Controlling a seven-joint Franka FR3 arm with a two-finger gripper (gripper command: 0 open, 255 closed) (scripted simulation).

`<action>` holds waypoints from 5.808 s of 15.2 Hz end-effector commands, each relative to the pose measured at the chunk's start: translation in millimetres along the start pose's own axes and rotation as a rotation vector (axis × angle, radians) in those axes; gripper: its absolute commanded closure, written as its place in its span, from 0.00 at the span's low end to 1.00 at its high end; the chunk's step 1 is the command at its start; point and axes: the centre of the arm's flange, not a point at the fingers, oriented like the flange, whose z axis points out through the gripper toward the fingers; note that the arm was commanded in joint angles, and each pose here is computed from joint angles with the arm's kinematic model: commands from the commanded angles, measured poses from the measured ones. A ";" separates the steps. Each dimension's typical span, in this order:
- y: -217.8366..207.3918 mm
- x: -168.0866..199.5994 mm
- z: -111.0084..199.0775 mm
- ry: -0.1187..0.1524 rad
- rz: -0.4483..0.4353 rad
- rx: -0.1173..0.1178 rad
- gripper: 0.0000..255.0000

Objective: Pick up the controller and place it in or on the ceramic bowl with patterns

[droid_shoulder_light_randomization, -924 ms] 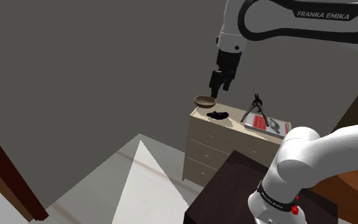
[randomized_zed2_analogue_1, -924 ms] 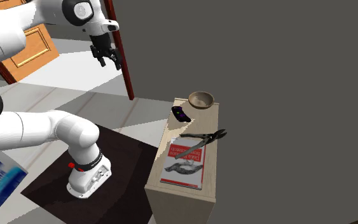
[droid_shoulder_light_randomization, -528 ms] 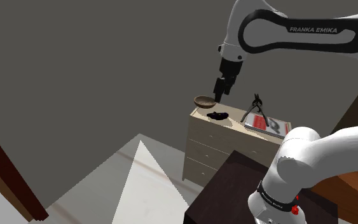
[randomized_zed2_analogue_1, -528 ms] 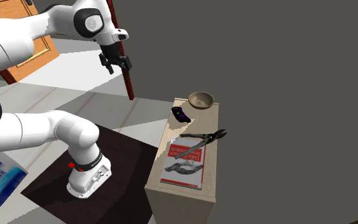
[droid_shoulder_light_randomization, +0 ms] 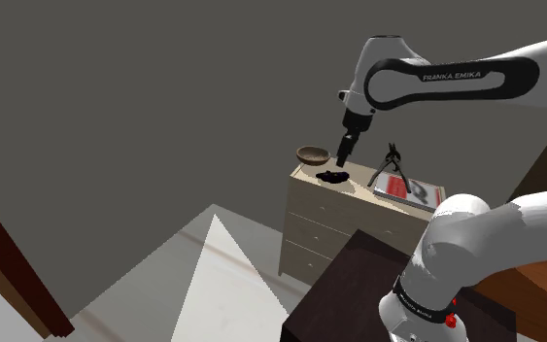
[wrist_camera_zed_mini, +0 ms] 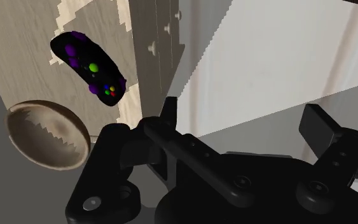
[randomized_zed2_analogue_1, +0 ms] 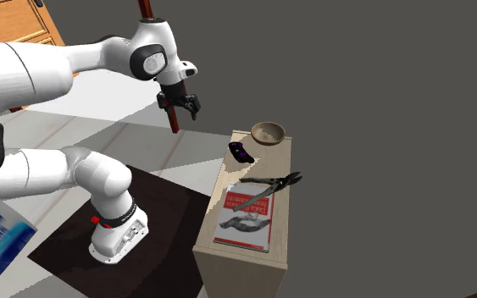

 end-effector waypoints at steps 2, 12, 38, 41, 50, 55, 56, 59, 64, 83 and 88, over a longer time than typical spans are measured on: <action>30.7 2.4 28.0 0.015 -0.055 -0.001 0.00; 129.7 12.6 115.3 0.059 -0.229 0.002 0.00; 192.9 34.4 212.9 0.089 -0.345 0.004 1.00; 192.9 34.4 212.9 0.089 -0.345 0.004 1.00; 194.4 37.2 181.4 0.089 -0.345 0.004 1.00; 195.6 39.5 155.1 0.089 -0.345 0.004 1.00; 195.8 39.9 149.8 0.089 -0.345 0.004 1.00; 196.6 41.3 134.1 0.089 -0.345 0.004 1.00; 197.7 43.6 107.8 0.089 -0.345 0.004 1.00; 301.3 180.0 133.4 0.089 -0.345 0.004 1.00; 300.1 177.7 159.7 0.089 -0.345 0.004 1.00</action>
